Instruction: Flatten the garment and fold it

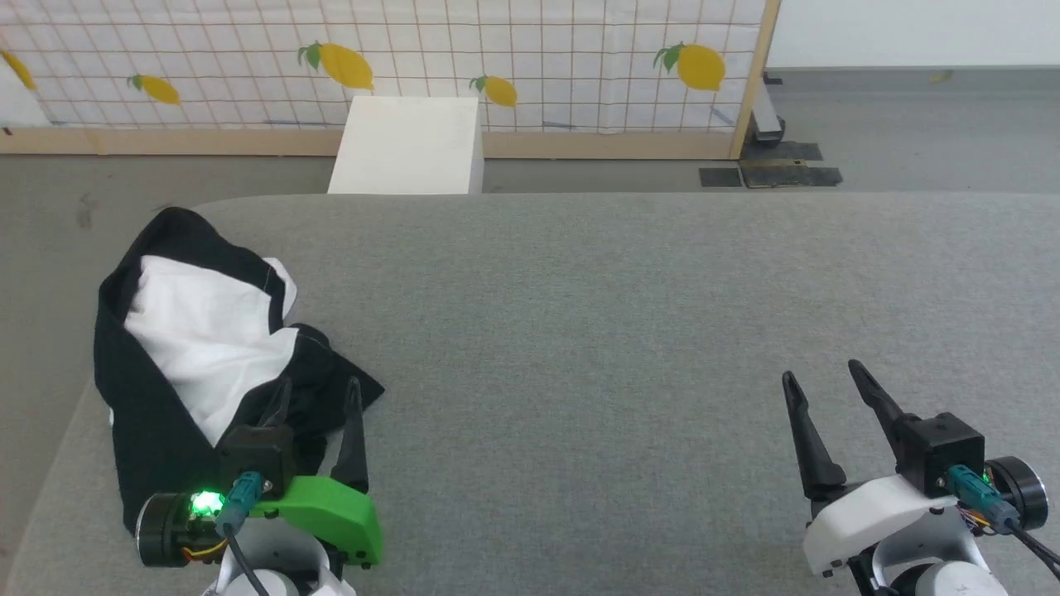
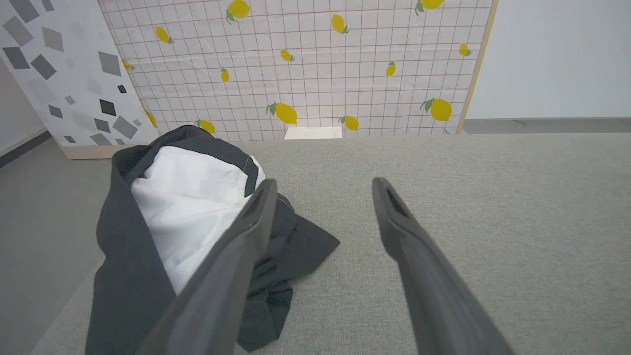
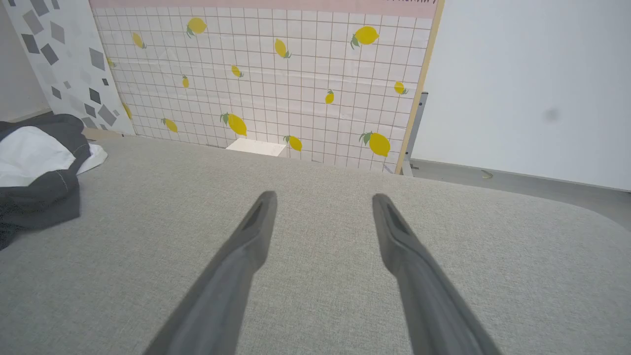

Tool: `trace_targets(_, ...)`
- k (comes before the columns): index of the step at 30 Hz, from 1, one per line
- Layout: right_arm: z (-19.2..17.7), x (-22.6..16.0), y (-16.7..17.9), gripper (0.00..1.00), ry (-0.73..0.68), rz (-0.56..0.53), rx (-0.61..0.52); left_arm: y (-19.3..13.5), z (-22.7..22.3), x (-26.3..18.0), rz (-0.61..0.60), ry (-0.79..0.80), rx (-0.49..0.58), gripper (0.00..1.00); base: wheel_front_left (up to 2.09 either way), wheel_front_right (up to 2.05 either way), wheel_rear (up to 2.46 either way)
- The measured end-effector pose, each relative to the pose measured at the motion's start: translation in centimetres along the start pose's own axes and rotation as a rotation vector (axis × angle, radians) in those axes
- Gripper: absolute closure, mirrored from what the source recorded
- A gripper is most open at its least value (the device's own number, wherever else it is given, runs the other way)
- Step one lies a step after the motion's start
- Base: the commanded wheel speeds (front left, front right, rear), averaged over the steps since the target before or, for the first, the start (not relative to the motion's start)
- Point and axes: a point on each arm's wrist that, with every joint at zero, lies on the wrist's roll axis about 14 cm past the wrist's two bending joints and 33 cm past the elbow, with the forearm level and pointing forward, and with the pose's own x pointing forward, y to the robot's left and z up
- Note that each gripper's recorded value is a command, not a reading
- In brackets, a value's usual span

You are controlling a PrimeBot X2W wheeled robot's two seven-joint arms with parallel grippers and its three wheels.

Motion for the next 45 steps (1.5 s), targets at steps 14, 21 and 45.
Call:
trace_targets(14, 0.1, 1.7, 3.0, 0.0, -0.013, 0.096, 0.002, 3.1, -0.1, -1.8, 0.099, -0.014, -0.01, 0.0, 0.0, 0.0, 0.0)
trace_targets(21, 0.1, 2.6, 5.0, 0.0, -0.019, 0.154, 0.005, 5.1, -0.2, -3.1, 0.166, -0.018, -0.014, 0.0, 0.0, 0.0, 0.0)
trace_targets(45, 0.7, 4.6, 10.5, 0.0, -0.054, 0.314, 0.025, 10.3, 0.0, -7.3, 0.362, -0.054, -0.032, 0.0, 0.0, 0.0, 0.0)
